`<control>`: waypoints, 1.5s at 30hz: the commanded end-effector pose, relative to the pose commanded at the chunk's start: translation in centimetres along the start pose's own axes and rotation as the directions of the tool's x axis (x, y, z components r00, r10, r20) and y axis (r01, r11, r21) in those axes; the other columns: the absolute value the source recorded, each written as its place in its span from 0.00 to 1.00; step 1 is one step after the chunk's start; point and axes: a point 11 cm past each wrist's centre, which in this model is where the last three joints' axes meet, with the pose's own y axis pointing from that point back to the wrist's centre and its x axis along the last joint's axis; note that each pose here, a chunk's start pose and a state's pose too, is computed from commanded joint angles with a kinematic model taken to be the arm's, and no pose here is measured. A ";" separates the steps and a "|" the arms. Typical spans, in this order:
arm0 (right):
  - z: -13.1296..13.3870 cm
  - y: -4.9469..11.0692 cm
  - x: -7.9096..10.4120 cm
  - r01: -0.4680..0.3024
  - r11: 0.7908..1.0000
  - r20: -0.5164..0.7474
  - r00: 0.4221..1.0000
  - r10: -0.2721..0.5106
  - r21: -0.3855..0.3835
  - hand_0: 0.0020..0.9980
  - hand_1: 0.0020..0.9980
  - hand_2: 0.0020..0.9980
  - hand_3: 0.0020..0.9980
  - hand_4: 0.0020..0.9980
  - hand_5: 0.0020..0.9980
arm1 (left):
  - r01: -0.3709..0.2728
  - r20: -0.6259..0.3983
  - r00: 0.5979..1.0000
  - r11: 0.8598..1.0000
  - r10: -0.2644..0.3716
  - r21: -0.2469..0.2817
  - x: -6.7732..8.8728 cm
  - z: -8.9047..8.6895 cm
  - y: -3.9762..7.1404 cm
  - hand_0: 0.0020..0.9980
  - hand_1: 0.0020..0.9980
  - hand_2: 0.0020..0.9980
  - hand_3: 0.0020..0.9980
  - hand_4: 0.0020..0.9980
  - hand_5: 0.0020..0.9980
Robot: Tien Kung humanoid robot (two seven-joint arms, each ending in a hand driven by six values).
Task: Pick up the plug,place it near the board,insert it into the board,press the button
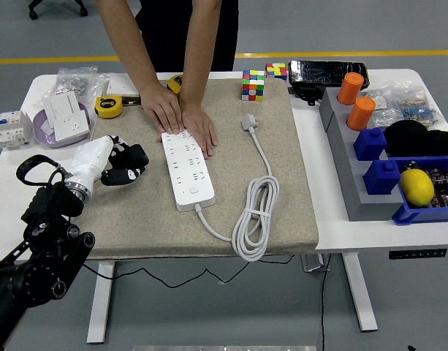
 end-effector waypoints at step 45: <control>-0.4 0.0 -0.3 0.006 1.000 -0.008 1.000 -0.006 0.007 0.84 0.75 0.74 0.77 1.00 0.86 | -0.093 -0.850 0.525 0.992 -0.026 -0.088 0.8 0.2 3.0 0.85 0.88 0.84 0.81 1.00 1.00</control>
